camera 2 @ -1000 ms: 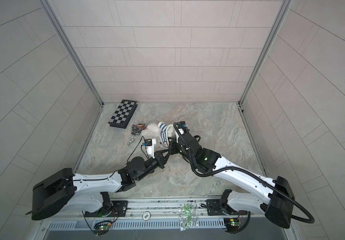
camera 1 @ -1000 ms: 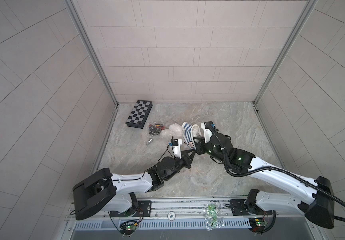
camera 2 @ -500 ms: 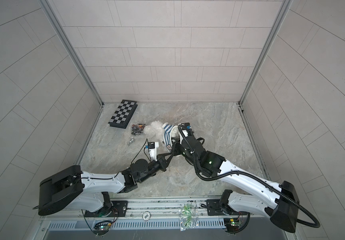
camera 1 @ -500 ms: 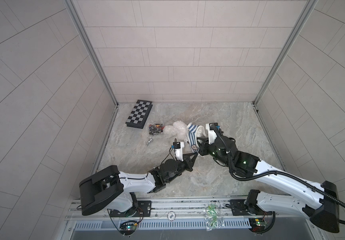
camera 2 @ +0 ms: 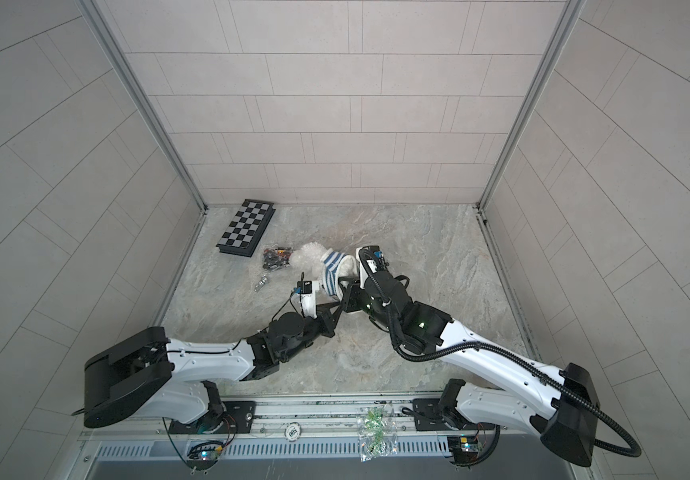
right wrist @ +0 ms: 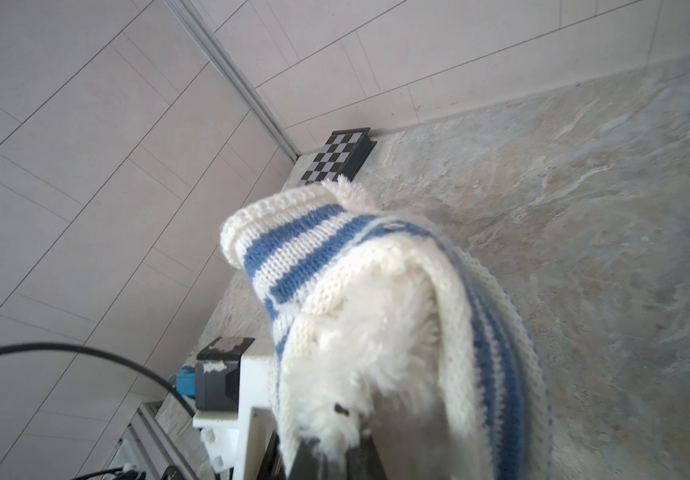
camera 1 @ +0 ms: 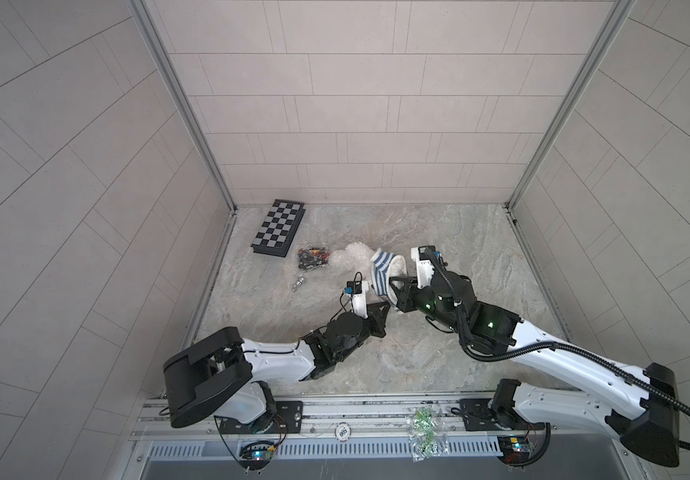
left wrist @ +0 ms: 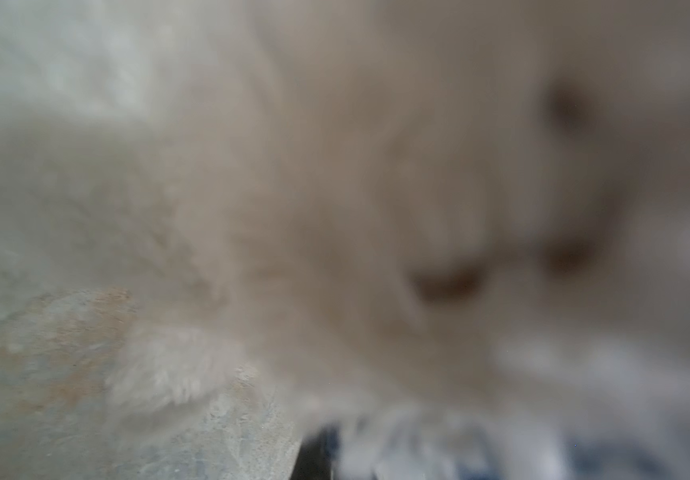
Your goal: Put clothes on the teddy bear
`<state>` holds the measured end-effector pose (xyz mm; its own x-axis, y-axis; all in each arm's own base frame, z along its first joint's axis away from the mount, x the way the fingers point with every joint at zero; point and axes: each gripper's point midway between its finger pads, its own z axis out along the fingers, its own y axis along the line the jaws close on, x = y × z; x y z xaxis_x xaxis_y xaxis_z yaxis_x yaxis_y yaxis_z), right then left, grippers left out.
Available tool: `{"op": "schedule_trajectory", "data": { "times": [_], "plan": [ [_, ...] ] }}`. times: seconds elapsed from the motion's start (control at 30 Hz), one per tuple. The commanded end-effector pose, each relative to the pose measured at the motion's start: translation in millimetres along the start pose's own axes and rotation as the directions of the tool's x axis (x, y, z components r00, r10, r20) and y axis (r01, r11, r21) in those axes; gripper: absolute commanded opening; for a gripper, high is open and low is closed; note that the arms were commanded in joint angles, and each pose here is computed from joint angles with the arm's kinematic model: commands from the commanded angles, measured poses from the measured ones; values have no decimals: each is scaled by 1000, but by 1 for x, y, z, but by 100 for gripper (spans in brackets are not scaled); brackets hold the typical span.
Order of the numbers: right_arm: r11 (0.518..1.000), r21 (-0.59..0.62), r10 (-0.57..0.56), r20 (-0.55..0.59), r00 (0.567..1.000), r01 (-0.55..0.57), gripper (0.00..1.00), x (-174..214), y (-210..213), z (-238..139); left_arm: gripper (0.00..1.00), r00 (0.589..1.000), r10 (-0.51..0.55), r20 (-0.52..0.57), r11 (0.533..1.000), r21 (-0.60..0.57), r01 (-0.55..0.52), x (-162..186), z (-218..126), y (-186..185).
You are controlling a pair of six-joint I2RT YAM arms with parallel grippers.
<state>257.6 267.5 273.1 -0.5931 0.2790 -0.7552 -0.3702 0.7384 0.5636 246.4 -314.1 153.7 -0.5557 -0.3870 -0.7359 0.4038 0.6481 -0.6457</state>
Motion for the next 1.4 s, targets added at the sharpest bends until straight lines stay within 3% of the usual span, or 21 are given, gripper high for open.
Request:
{"op": "schedule_trajectory", "data": {
  "times": [0.0, 0.33, 0.67, 0.8, 0.87, 1.07, 1.2, 1.37],
  "plan": [
    [980, -195, 52, 48, 998, -41, 0, -34, 44, -21, 0, 998, 59, -28, 989, -135, -62, 8, -8, 42],
    [969, -246, -31, -74, 997, 11, 0, -29, 39, -31, 0, 990, 140, 8, 955, -264, -133, -18, -33, 72],
    [972, -222, -83, -39, 996, 72, 0, -36, 26, -34, 0, 974, 222, -37, 915, -336, -221, -17, -48, 83],
    [959, -236, -176, -64, 982, 156, 0, -22, 22, -24, 0, 974, 225, -36, 945, -234, -228, -17, -50, 62],
    [943, -268, -221, -58, 974, 198, 0, -14, 22, -22, 9, 979, 205, -20, 972, -114, -206, -21, -54, 38],
    [873, -297, -423, -62, 904, 388, 0, 9, 13, -24, 28, 982, 177, -72, 982, 86, -171, -28, -68, -6],
    [817, -320, -516, -37, 856, 479, 0, 17, 12, -29, 36, 987, 130, -94, 983, 141, -116, -38, -79, -15],
    [734, -354, -618, 5, 786, 580, 0, 27, 15, -34, 37, 997, 25, -70, 983, 181, -12, -60, -87, -16]
  ]
}}
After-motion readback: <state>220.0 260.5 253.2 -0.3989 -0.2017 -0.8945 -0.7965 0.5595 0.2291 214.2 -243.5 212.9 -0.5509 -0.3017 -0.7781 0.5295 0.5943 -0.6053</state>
